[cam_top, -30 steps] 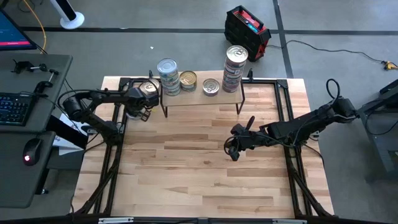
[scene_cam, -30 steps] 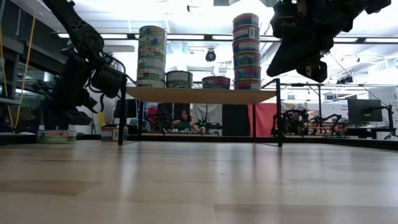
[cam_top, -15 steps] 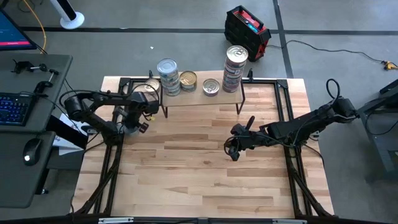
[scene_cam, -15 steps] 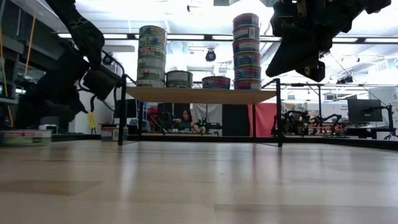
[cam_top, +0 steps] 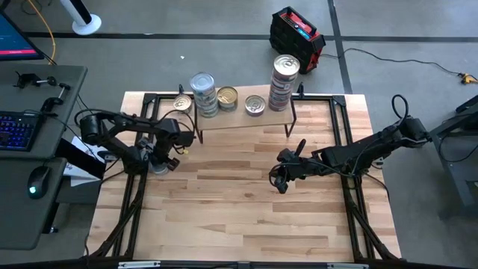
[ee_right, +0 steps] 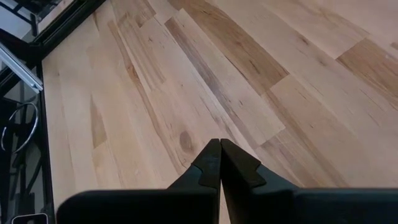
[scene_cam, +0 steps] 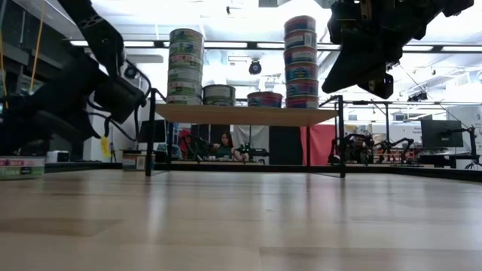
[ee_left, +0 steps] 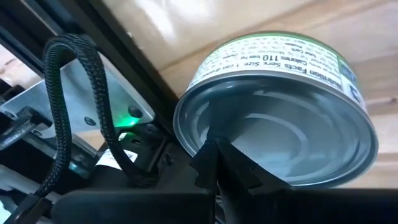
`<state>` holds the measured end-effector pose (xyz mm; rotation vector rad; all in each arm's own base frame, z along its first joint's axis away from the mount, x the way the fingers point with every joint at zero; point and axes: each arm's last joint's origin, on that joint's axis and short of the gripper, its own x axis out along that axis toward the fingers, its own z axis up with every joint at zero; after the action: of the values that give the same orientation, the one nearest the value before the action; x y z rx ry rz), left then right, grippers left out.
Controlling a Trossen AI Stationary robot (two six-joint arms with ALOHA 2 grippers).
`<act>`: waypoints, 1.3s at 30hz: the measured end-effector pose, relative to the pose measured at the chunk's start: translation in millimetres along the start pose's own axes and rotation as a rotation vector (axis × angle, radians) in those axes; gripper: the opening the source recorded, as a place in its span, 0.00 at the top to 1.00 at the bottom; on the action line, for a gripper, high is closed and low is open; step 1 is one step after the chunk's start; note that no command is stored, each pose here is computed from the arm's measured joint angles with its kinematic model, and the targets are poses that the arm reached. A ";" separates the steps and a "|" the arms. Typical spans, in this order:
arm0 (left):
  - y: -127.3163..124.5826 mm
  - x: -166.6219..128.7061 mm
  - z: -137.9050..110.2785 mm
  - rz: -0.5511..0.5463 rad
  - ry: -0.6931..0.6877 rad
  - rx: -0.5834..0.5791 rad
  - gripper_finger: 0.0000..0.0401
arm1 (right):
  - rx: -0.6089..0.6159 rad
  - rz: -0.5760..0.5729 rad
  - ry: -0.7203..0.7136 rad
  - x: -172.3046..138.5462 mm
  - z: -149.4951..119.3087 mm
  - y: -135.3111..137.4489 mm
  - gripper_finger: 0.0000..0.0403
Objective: Stack canned seafood by type on shelf
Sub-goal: Stack the green white tuna can on top of the other green white tuna cans on the shelf
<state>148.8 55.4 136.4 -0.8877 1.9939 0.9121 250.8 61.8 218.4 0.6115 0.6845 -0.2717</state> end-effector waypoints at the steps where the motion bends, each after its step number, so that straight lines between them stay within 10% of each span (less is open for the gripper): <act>1: -1.7 0.2 -1.4 0.005 -0.003 0.011 1.00 | 0.000 0.000 0.000 0.0 0.0 0.0 1.00; 39: -62.0 -9.0 -50.4 0.095 -0.350 0.148 1.00 | -0.141 -0.042 -0.032 0.0 0.7 -1.5 1.00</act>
<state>186.1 -14.7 148.8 -0.5148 1.7824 0.8914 250.5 60.2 218.2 0.4583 0.6802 -0.2694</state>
